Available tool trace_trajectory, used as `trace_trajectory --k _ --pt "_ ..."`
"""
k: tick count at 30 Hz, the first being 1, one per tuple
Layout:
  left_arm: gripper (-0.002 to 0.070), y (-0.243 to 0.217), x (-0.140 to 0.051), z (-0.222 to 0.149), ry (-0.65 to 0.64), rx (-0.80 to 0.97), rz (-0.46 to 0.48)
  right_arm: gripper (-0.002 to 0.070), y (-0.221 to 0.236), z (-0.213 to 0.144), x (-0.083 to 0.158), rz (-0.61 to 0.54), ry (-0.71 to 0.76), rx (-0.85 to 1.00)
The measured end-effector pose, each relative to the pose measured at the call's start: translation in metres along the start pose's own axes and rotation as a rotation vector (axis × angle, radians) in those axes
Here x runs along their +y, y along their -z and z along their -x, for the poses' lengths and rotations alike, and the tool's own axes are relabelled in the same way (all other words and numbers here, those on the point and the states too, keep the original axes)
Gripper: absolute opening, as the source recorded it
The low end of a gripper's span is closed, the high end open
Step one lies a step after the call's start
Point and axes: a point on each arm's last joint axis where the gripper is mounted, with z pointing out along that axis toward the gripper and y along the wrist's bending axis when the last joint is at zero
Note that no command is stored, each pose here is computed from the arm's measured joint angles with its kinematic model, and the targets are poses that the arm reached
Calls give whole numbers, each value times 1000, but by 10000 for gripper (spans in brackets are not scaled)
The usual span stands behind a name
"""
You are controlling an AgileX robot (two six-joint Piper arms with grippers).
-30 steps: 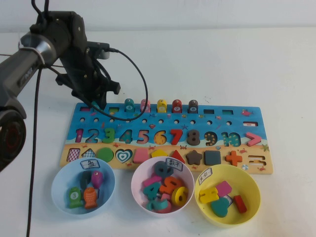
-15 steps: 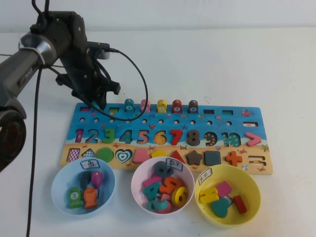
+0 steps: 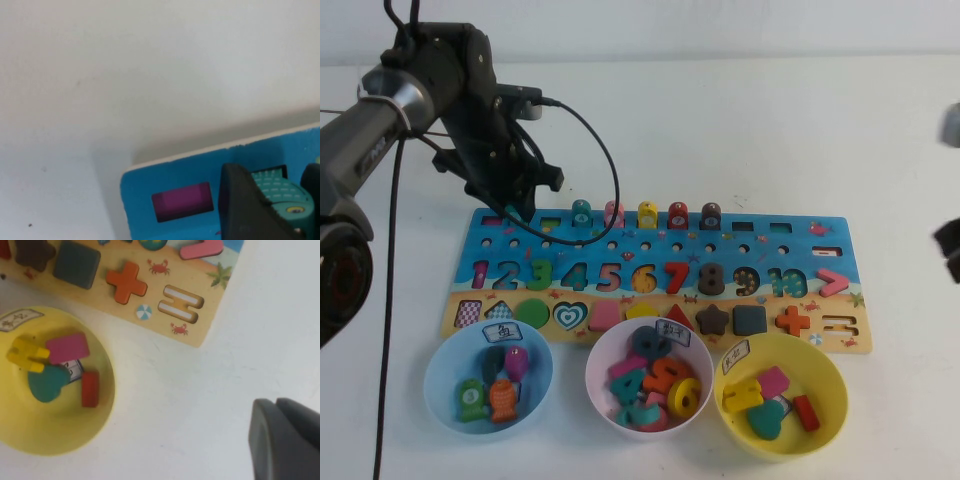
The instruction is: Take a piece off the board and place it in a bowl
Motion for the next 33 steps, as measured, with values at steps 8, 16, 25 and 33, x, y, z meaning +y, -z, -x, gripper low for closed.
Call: trace_trajectory --k 8,16,25,33 --pt "198 0 0 0 -1 0 0 -17 -70 74 47 -91 262 177" --pt "198 0 0 0 -2 0 0 -17 -124 133 64 -108 321 148" --pt "198 0 0 0 -3 0 0 -17 -158 150 63 -109 321 159" --pt "198 0 0 0 -3 0 0 -17 -170 149 63 -90 311 183"
